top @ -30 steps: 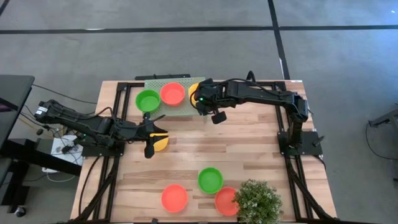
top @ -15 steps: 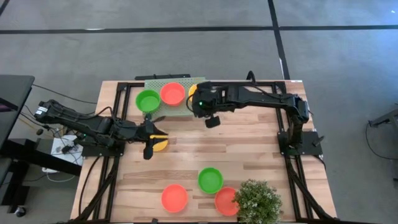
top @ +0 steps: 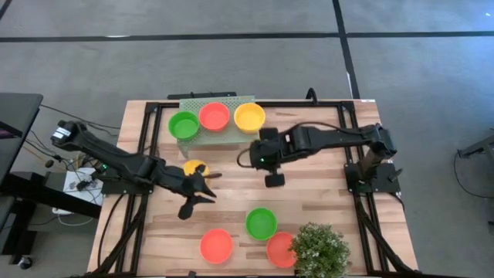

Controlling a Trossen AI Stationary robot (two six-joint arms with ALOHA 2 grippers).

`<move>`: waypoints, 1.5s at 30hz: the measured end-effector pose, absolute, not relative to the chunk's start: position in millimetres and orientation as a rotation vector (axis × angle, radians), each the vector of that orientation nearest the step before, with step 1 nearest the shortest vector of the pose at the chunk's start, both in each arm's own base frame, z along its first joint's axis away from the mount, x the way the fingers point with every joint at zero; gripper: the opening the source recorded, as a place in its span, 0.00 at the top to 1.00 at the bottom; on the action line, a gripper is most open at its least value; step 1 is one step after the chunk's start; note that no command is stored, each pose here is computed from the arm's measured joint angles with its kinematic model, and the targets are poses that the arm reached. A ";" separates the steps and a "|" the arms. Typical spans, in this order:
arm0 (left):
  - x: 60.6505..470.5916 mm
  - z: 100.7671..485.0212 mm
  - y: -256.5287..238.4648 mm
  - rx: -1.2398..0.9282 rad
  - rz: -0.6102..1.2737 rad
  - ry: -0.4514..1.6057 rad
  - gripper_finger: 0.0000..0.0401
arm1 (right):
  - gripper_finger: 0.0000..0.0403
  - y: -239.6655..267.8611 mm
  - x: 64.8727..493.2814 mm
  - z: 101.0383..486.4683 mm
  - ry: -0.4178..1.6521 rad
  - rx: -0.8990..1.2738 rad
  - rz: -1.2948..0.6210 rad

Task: Pick & Place Mini bowls
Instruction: Stack the orange bowl on the orange bowl on the shelf

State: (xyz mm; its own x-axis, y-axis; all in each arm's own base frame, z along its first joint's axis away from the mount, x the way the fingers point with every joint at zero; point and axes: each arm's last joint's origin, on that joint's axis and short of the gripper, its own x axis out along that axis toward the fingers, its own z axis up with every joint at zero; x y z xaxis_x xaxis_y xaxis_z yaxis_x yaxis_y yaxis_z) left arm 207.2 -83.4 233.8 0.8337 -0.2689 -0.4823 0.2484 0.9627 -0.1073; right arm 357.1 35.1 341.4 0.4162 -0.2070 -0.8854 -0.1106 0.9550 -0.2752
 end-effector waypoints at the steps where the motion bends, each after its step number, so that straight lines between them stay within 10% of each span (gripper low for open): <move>1: 209.1 230.6 -85.2 -0.038 -0.290 0.538 0.79 | 0.94 40.5 355.6 333.0 1.136 -0.299 -0.044; 18: 262.6 214.5 -113.6 -0.195 -0.643 0.730 0.77 | 1.00 71.1 308.2 259.9 0.863 -0.161 -0.044; 31: 277.6 171.0 -122.9 -0.284 -0.577 0.921 0.54 | 0.99 62.6 308.7 259.1 0.840 -0.213 -0.093; 45: 271.8 143.3 -122.1 -0.288 -0.455 1.022 0.58 | 0.99 62.7 309.4 259.7 0.836 -0.289 -0.056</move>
State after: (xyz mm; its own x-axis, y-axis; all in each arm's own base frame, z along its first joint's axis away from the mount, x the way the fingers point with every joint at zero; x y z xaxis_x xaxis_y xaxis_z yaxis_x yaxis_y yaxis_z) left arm 271.8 -122.1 143.3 0.4407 -0.4921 -0.7508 0.2294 0.8703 -0.4358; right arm 309.4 62.7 259.7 0.6712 -0.1620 -0.7233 -0.0639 0.9596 -0.2742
